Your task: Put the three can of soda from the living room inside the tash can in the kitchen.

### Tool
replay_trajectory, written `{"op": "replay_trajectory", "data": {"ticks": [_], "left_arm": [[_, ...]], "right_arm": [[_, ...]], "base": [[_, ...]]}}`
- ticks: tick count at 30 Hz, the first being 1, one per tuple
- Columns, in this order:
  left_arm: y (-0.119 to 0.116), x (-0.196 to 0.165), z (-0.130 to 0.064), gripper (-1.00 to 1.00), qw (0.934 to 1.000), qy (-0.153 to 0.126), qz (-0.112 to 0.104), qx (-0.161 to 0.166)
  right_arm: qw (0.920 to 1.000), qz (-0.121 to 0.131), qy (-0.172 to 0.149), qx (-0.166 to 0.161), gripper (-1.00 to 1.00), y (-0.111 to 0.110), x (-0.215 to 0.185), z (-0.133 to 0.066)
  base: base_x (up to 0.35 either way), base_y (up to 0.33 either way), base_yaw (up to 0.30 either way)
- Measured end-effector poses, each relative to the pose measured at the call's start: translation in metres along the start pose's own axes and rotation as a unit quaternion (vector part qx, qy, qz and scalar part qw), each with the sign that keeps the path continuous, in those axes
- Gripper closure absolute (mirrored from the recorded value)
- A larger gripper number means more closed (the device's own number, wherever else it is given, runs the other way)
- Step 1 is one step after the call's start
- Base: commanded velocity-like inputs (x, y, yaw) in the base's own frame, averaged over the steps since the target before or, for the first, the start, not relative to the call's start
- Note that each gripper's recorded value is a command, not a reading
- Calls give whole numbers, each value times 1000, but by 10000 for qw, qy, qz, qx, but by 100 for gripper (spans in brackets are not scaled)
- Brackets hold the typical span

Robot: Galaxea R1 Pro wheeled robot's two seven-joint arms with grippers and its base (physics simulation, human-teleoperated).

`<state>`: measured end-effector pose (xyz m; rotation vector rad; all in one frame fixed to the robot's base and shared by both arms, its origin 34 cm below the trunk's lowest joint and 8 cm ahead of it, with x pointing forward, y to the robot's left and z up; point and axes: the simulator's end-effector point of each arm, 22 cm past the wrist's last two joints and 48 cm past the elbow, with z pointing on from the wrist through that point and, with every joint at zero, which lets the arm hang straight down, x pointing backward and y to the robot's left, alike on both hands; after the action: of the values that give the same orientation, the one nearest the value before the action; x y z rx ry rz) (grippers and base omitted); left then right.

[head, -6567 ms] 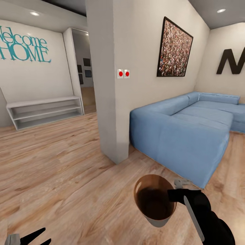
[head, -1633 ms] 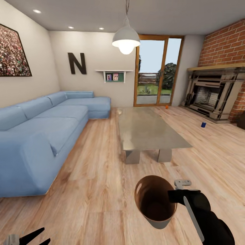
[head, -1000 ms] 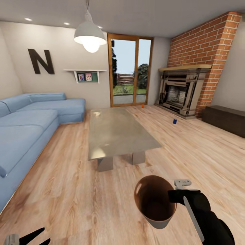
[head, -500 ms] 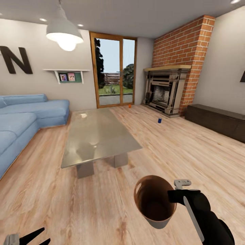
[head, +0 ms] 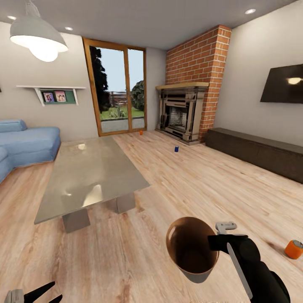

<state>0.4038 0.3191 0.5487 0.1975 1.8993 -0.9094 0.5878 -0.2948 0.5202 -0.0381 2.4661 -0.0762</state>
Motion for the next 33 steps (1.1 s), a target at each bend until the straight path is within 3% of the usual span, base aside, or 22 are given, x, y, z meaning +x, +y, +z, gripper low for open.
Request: {"op": "replay_trajectory", "data": {"ticks": [20,33], "left_arm": [[-2,-3,-1,-100,10000,-37,36,14],[-3,-5,-1,-100,10000,-61,59,23]], "right_arm": [[10000,22,-51,-34,100,1,-3,-4],[10000,11,-80,-9,100,0,-5,-6]], "base": [[8,-5,-291],[258,-115,-292]]}}
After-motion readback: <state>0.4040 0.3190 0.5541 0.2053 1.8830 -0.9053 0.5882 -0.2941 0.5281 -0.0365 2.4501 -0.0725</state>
